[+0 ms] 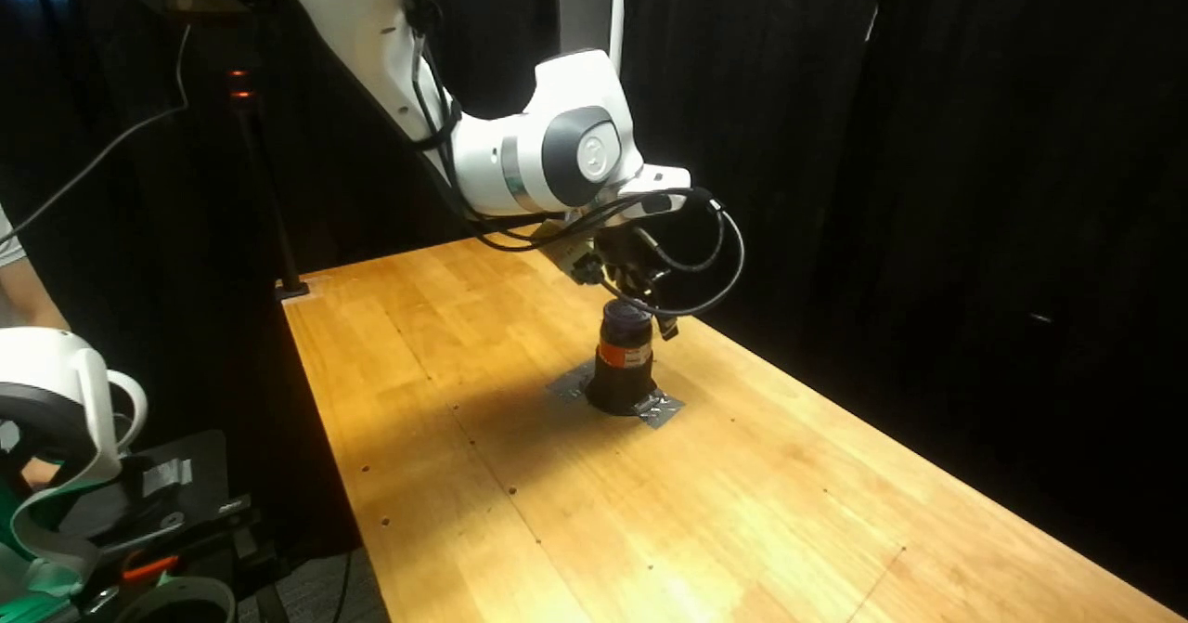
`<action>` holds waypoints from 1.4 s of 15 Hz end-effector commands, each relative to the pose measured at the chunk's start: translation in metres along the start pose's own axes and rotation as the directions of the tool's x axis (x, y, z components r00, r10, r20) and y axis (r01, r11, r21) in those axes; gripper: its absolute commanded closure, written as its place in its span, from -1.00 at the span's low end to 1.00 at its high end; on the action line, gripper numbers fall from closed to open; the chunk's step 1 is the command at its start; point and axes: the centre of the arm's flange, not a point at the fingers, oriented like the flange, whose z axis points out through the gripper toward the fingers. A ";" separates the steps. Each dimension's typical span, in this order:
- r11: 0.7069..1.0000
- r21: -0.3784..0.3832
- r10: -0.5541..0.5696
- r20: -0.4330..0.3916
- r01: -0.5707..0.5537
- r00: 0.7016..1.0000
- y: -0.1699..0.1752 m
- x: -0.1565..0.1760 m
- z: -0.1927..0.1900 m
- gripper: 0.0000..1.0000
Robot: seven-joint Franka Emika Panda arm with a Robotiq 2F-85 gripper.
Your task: Put the rubber band around the jar.
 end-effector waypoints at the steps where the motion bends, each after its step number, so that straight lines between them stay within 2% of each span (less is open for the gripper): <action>1: 1.000 0.002 0.008 0.013 -0.008 1.000 -0.005 0.007 0.009 -1.00; 5: 1.000 0.005 0.008 0.057 -0.008 0.998 -0.002 0.005 0.011 -1.00; 8: 1.000 0.017 -0.017 0.148 0.015 0.989 0.004 -0.001 0.002 -1.00; 12: 0.998 0.036 -0.052 0.275 0.044 0.960 0.017 -0.012 -0.008 -1.00; 21: 0.997 0.071 -0.061 0.341 0.039 0.938 0.034 -0.030 -0.012 -1.00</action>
